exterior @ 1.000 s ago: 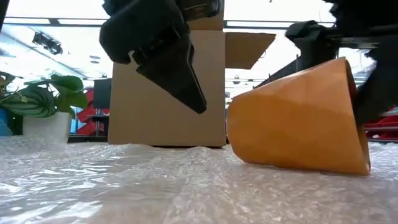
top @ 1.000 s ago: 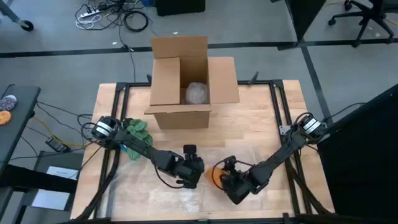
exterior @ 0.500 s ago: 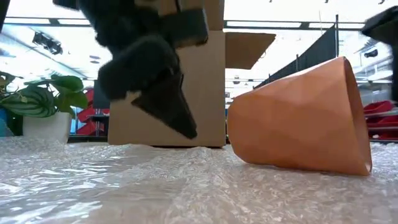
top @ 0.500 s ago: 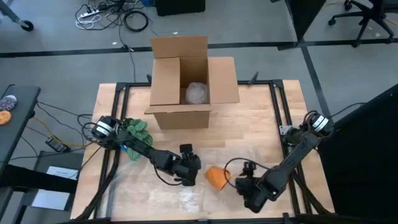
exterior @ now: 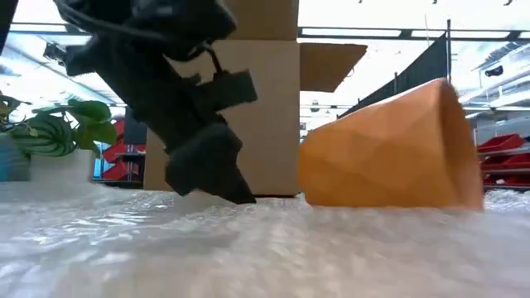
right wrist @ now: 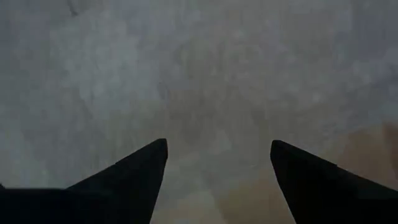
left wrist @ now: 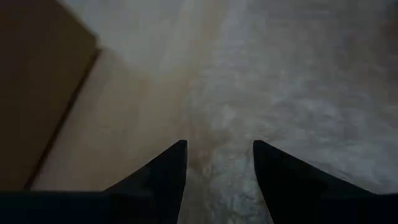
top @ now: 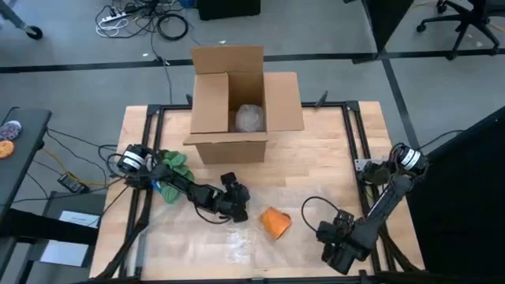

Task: Wrap mug
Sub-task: Wrap the orange mug with the bubble wrap

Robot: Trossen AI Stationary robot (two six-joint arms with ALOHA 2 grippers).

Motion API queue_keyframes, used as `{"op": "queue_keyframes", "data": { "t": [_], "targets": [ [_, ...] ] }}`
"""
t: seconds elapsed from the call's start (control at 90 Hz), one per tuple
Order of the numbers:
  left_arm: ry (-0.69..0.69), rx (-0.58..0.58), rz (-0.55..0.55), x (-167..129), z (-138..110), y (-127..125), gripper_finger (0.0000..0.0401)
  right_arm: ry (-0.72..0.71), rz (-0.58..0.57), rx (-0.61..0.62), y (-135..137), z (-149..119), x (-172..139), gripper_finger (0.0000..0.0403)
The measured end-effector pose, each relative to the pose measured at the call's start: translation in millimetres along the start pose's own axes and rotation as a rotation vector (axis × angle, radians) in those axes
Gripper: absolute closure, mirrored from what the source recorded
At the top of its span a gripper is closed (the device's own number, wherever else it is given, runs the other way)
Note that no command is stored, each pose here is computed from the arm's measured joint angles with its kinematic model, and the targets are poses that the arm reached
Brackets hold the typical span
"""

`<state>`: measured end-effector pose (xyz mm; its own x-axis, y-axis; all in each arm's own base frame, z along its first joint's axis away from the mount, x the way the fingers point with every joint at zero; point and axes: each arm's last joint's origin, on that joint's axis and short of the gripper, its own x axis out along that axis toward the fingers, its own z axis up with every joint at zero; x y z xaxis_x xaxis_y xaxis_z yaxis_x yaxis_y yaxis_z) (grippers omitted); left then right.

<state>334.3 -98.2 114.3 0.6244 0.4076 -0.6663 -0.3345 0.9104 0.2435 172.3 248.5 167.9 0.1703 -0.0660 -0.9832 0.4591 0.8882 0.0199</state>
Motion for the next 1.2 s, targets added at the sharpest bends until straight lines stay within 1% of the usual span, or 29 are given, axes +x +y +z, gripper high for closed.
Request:
{"op": "queue_keyframes", "data": {
  "t": [0.078,0.111,0.167,0.233,0.3,0.356,0.478,0.611,0.778,0.944,1.067,1.2],
  "targets": [
    [0.012,-0.015,0.024,5.3,-0.7,8.3,0.0233,-0.017,0.045,0.030,4.6,-1.3,-0.4,0.0140],
    [0.016,-0.019,0.031,7.0,-1.1,11.0,0.0233,-0.046,0.064,0.037,6.6,-0.5,-0.6,0.0141],
    [0.021,-0.023,0.041,8.9,-0.6,14.1,0.0233,-0.119,0.096,0.054,10.1,3.4,-0.9,0.0143],
    [0.023,-0.016,0.045,9.4,-0.8,15.0,0.0233,-0.245,0.112,0.082,12.2,11.2,-1.2,0.0146],
    [0.023,0.000,0.045,9.4,-0.9,14.7,0.0233,-0.375,0.097,0.089,11.6,21.0,-1.3,0.0150],
    [0.021,0.012,0.044,9.5,-0.9,14.6,0.0233,-0.462,0.069,0.068,10.1,29.8,-1.1,0.0154],
    [0.021,0.016,0.042,9.5,-1.0,14.4,0.0233,-0.560,-0.010,-0.044,6.4,49.7,0.5,0.0160],
    [0.023,0.012,0.039,9.6,-1.6,14.1,0.0233,-0.622,-0.045,-0.194,8.2,72.5,1.6,0.0165],
    [0.023,0.004,0.026,6.3,-3.9,9.1,0.0233,-0.657,-0.072,-0.293,7.2,96.9,2.9,0.0170],
    [0.015,0.005,0.013,3.3,-5.3,4.5,0.0233,-0.616,-0.099,-0.352,1.0,110.0,6.2,0.0183],
    [0.004,-0.007,0.000,3.5,-4.1,3.5,0.0233,-0.606,-0.122,-0.392,-2.0,116.2,7.5,0.0210],
    [0.001,-0.010,-0.006,3.5,-3.7,3.0,0.0233,-0.613,-0.143,-0.455,-2.9,123.5,9.2,0.0264]
  ]
}}
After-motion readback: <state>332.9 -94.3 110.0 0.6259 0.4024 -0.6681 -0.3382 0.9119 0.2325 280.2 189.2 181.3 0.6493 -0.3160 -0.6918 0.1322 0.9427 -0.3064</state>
